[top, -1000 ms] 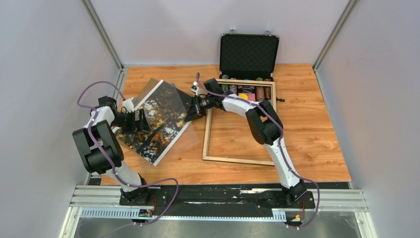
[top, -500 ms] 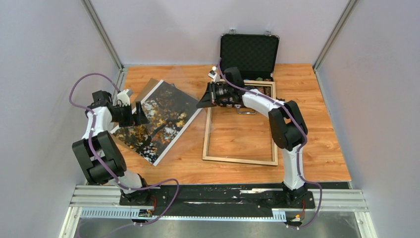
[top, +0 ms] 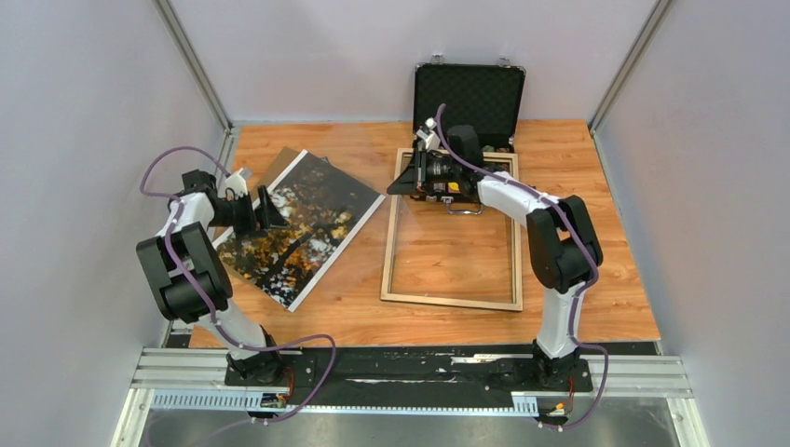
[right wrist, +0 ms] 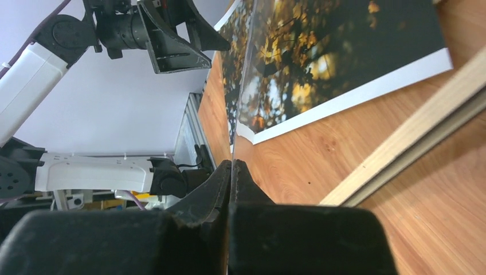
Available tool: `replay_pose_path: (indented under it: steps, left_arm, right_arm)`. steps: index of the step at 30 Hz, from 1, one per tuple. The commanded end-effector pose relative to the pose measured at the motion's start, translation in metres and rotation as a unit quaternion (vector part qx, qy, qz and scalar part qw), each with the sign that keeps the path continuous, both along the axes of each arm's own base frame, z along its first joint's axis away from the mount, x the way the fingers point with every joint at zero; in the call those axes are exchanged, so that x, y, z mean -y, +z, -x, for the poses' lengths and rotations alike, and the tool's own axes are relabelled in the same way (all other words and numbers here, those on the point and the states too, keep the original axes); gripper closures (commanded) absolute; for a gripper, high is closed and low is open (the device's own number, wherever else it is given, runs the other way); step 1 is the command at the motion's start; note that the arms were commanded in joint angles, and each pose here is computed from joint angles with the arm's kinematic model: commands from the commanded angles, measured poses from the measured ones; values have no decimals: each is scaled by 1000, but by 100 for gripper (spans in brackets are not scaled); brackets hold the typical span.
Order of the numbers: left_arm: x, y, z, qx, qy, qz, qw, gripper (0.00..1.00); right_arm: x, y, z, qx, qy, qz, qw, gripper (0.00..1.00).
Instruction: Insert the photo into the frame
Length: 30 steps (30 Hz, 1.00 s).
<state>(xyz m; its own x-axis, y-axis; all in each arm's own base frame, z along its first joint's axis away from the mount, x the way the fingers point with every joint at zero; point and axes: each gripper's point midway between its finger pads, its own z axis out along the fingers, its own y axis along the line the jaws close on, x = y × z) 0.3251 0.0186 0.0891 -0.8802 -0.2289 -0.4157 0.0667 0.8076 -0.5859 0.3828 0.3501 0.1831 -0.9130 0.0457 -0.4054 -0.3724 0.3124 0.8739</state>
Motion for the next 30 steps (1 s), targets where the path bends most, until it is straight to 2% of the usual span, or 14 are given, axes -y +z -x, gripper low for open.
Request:
replay_pose_path:
  steps: [1, 20, 30]
  left_arm:
    - [9, 4, -18, 6, -6, 1, 1000, 0]
    - [69, -40, -23, -79, -41, 50, 995, 0]
    - [88, -57, -26, -91, -59, 41, 993, 0]
  right_arm:
    - [12, 29, -6, 73, -29, -3, 997, 100]
    - [9, -5, -17, 37, -34, 4, 999, 100]
    - [11, -25, -10, 27, -26, 8, 999, 98]
